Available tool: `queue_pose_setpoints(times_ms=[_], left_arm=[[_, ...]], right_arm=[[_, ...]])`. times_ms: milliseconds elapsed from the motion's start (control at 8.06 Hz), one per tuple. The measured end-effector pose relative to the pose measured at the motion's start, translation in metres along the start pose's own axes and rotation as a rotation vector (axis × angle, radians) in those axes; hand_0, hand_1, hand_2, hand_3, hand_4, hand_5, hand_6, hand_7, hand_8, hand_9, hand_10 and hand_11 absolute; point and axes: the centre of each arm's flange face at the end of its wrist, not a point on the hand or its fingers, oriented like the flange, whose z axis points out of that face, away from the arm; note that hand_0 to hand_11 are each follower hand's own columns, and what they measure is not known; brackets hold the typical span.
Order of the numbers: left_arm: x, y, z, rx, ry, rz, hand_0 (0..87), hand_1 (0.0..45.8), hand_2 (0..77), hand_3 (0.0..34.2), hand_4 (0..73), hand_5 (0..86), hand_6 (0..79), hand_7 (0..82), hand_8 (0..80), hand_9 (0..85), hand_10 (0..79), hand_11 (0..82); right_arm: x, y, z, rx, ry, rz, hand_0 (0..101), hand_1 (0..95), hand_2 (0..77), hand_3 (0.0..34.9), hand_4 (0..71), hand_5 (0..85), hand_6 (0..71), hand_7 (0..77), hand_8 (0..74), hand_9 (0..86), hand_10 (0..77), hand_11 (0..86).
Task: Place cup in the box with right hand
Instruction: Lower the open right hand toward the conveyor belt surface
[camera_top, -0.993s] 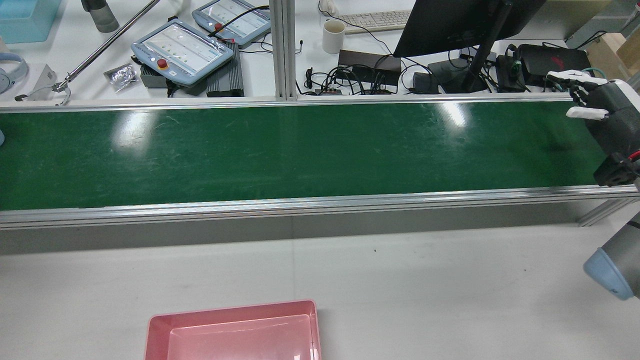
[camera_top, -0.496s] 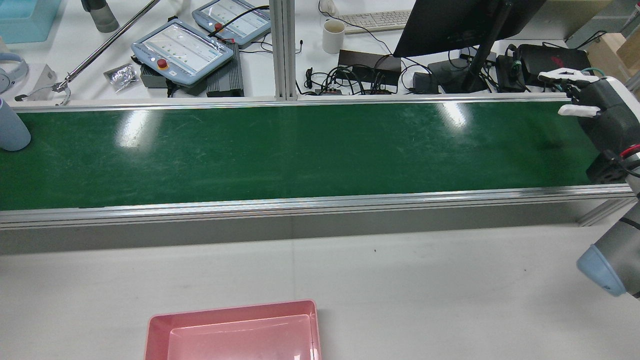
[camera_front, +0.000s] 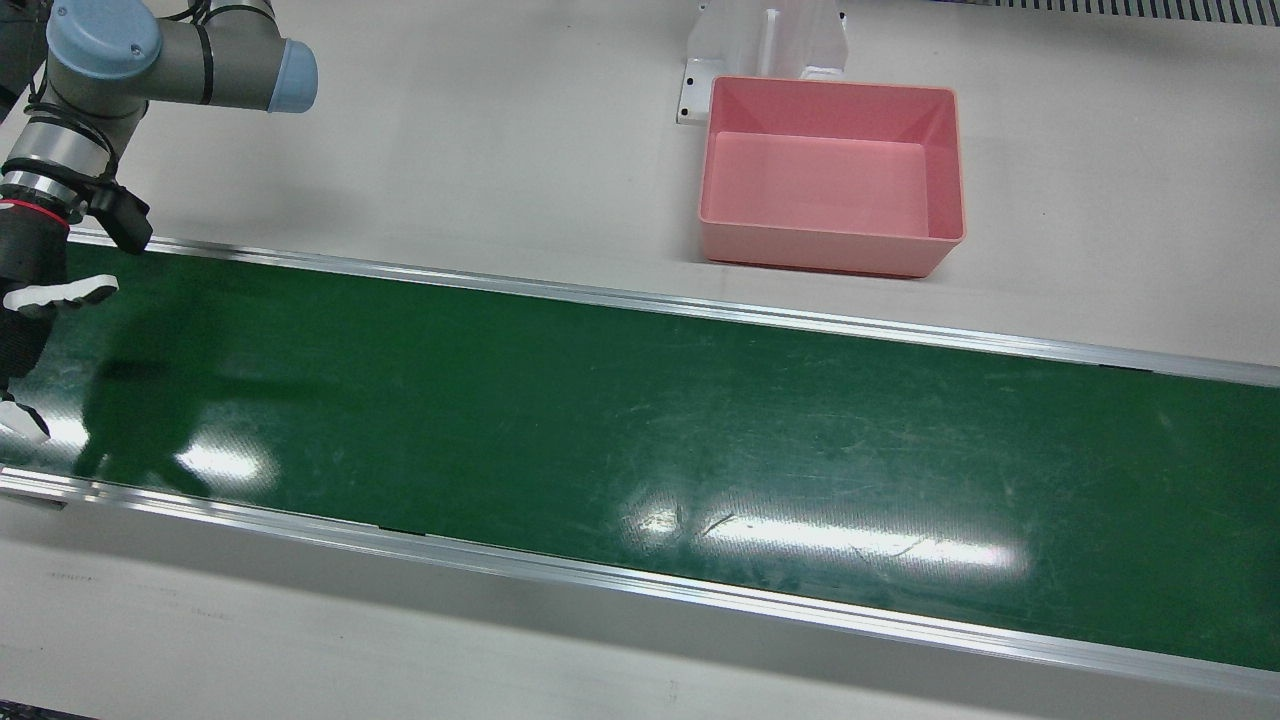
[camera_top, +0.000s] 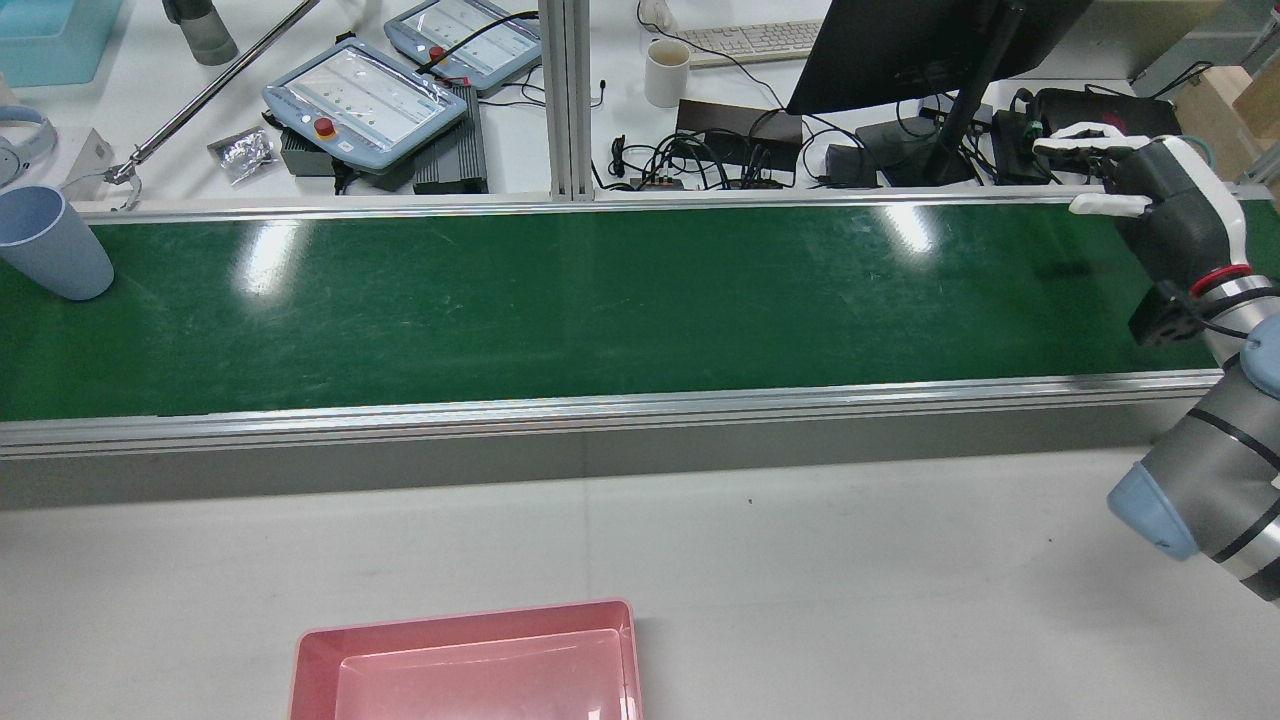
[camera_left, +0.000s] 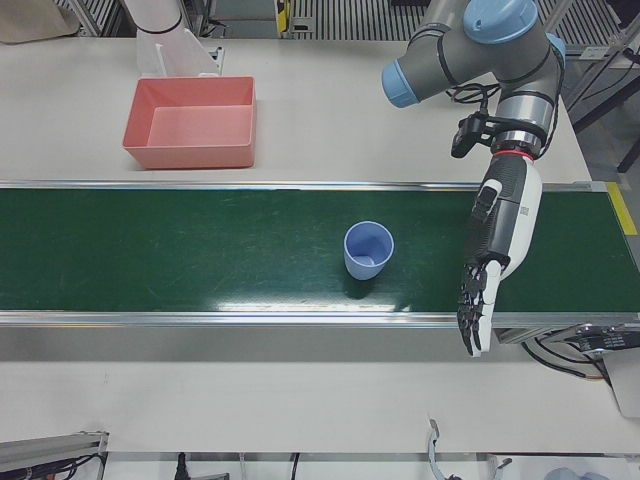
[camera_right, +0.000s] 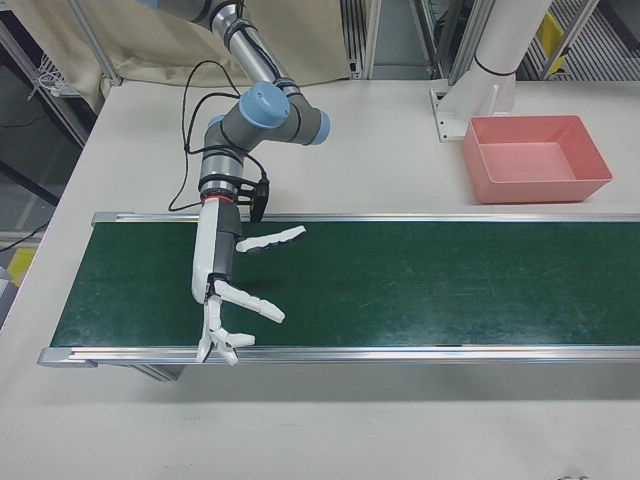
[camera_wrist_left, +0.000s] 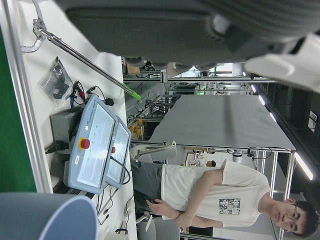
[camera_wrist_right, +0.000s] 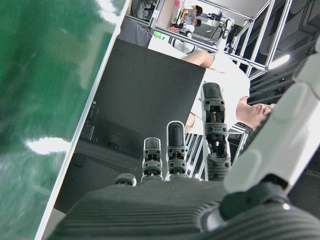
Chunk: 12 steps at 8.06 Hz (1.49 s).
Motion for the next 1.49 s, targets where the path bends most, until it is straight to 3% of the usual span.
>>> queue_pose_setpoints(times_ms=[248,620,1117,1489], left_arm=[[0.0,0.0,0.0,0.0,0.0,0.0,0.0,0.5,0.5,0.0,0.0,0.0,0.0,0.0,0.0,0.0,0.0,0.0],[0.0,0.0,0.0,0.0,0.0,0.0,0.0,0.5,0.5,0.0,0.0,0.0,0.0,0.0,0.0,0.0,0.0,0.0],[0.0,0.0,0.0,0.0,0.0,0.0,0.0,0.5,0.5,0.0,0.0,0.0,0.0,0.0,0.0,0.0,0.0,0.0],[0.0,0.0,0.0,0.0,0.0,0.0,0.0,0.5,0.5,0.0,0.0,0.0,0.0,0.0,0.0,0.0,0.0,0.0]], right_arm=[[0.01,0.005,0.01,-0.003,0.007,-0.008,45,1.1,0.5,2.3,38.7,1.1,8.2,45.8,9.3,19.6,0.5,1.1],[0.013,0.007,0.011,-0.007,0.011,-0.009,45,1.1,0.5,3.2,37.6,1.1,8.2,45.8,9.3,19.6,0.5,1.1],[0.007,0.002,0.005,0.0,0.008,-0.008,41,0.0,0.5,10.0,32.7,1.1,6.5,43.1,7.6,18.5,0.0,1.1],[0.017,0.004,0.003,-0.005,0.026,-0.014,41,0.0,0.5,10.3,30.5,1.1,6.5,40.9,7.6,17.5,0.5,1.1]])
